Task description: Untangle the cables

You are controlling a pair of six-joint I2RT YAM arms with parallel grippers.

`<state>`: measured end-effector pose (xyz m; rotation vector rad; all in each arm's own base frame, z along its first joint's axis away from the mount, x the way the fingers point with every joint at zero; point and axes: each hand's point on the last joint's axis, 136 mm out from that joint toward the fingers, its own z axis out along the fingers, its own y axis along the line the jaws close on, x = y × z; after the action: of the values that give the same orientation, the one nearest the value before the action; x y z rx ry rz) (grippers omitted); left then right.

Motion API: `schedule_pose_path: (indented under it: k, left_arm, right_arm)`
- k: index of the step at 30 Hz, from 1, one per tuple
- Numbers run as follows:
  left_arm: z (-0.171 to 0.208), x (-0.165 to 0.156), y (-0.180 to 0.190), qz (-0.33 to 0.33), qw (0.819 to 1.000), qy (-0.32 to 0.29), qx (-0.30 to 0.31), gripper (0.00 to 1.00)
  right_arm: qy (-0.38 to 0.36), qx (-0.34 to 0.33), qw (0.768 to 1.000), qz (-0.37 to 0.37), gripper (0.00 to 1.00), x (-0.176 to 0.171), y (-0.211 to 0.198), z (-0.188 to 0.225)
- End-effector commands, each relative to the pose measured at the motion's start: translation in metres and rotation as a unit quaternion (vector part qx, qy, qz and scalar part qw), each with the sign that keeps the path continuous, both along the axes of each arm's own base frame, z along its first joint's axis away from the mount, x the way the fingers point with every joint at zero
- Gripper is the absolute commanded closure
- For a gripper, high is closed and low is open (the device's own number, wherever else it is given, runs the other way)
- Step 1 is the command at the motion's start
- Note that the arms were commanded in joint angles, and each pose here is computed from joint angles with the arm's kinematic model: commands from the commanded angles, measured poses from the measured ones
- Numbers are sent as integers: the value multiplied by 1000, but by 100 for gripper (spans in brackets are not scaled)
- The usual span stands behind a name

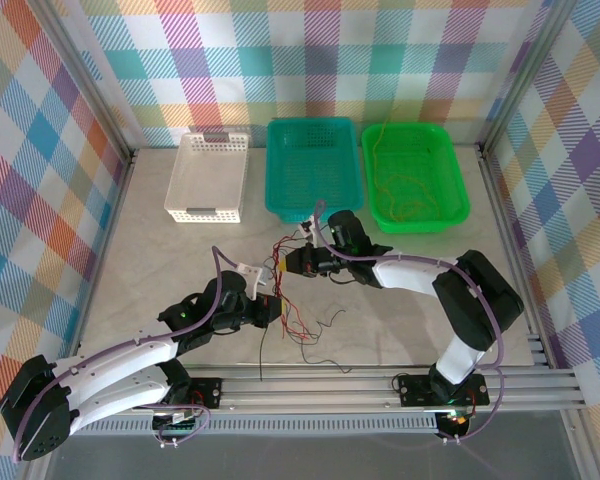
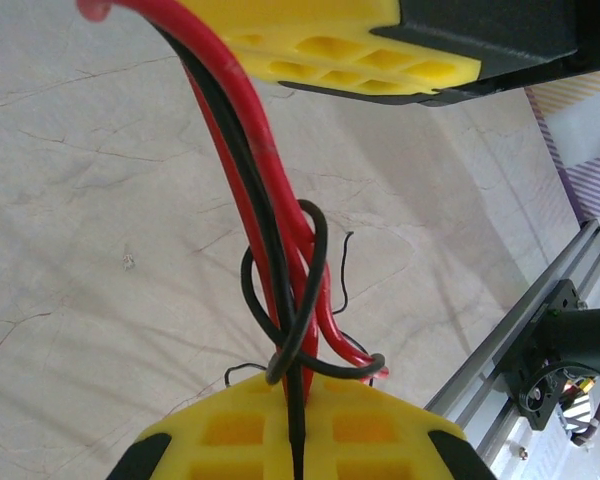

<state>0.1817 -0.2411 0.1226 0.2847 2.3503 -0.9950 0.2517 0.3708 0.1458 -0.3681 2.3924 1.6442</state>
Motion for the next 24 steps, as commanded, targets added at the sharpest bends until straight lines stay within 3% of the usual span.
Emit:
schedule_pose_path:
  k: [1, 2, 5, 7, 10, 17, 24]
  left_arm:
    - [3, -3, 3, -8, 1000, -16, 6, 97]
    - [3, -3, 5, -4, 1000, -17, 8, 89]
    - [13, -5, 10, 2, 1000, -25, 4, 47]
    - [24, -6, 15, 8, 999, -38, -8, 30]
    - [46, -6, 21, 20, 998, -61, -28, 13]
    - [65, 9, 31, 73, 993, -83, -36, 9]
    - [67, 33, 25, 121, 988, -75, -62, 16]
  right_arm:
    - [-49, 8, 999, -1, 100, -2, -5, 17]
    - [-54, 0, 999, -6, 100, -2, -8, 16]
    - [-75, -16, 997, -17, 100, -1, -17, 19]
    - [-85, -19, 996, -13, 100, -3, -20, 21]
    - [-100, -17, 995, -8, 100, -6, -22, 26]
    - [-123, 10, 992, 36, 100, -24, -22, 41]
    - [-140, 31, 987, 73, 100, -44, -17, 52]
